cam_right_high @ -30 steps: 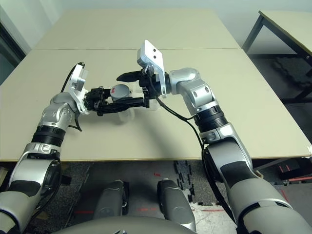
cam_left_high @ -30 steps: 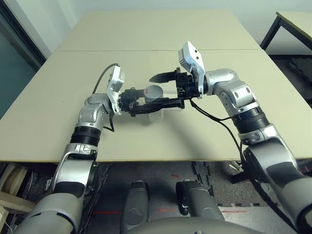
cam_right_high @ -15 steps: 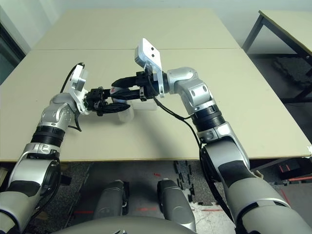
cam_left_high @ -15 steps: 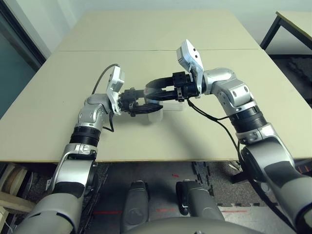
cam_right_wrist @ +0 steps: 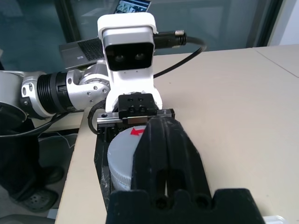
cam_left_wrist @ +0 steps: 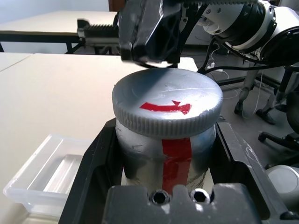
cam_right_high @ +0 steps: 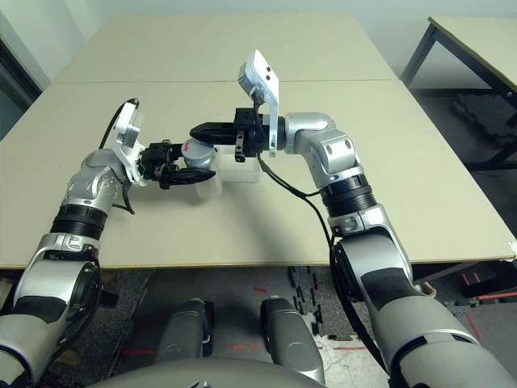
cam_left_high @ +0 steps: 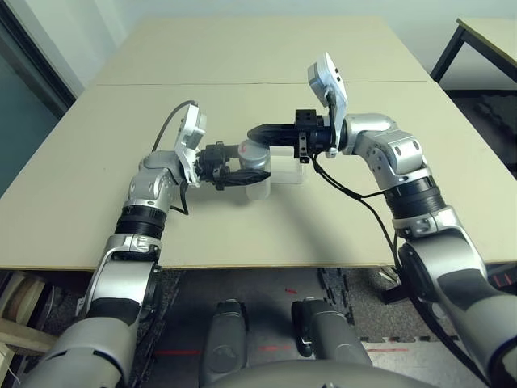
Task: Pour the medicine from the bottle into the box.
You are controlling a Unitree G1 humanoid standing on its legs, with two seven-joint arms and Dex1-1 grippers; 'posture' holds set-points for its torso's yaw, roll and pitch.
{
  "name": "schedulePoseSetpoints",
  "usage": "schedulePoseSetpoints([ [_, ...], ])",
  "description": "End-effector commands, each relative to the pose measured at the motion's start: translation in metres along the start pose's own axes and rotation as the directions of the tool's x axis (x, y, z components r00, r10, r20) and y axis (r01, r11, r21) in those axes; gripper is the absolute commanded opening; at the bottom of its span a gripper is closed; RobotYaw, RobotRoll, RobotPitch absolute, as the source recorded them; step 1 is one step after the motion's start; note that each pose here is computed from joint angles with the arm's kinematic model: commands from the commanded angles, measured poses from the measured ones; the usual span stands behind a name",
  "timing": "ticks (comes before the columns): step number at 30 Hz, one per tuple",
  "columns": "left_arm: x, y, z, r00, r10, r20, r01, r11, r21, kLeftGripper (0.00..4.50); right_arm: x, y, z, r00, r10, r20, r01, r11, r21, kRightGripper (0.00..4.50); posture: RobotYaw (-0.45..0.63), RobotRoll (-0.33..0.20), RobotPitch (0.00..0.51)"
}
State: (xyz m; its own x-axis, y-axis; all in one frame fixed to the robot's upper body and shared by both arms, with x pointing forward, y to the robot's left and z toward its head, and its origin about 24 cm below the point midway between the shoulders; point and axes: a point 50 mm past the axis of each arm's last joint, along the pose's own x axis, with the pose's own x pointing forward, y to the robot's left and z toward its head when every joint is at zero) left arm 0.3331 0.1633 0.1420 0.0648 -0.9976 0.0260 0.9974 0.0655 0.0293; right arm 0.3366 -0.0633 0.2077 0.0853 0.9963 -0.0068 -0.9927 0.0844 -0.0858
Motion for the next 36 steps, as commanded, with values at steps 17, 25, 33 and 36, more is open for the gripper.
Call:
schedulePoseSetpoints([
  [17, 0.003, 0.001, 0.002, 1.000, -0.019, -0.016, 0.020, 1.000, 0.023, 2.72, -0.004, 0.004, 0.005, 0.995, 0.046, -0.094, -0.054, 0.995, -0.085, 4.50, -0.06, 0.000, 0.092],
  [25, 0.004, 0.001, 0.003, 1.000, -0.024, -0.017, 0.024, 0.999, 0.025, 2.72, -0.001, 0.007, 0.000, 0.988, 0.071, -0.135, -0.085, 0.991, -0.100, 4.50, -0.06, 0.000, 0.094],
  [33, 0.006, 0.001, 0.003, 1.000, -0.027, -0.016, 0.027, 0.999, 0.026, 2.72, 0.002, 0.009, -0.005, 0.986, 0.084, -0.146, -0.098, 0.991, -0.092, 4.50, -0.06, 0.000, 0.093],
  [36, 0.006, 0.001, 0.004, 1.000, -0.026, -0.015, 0.026, 0.999, 0.026, 2.72, 0.002, 0.009, -0.006, 0.986, 0.081, -0.148, -0.095, 0.991, -0.091, 4.50, -0.05, 0.000, 0.094],
])
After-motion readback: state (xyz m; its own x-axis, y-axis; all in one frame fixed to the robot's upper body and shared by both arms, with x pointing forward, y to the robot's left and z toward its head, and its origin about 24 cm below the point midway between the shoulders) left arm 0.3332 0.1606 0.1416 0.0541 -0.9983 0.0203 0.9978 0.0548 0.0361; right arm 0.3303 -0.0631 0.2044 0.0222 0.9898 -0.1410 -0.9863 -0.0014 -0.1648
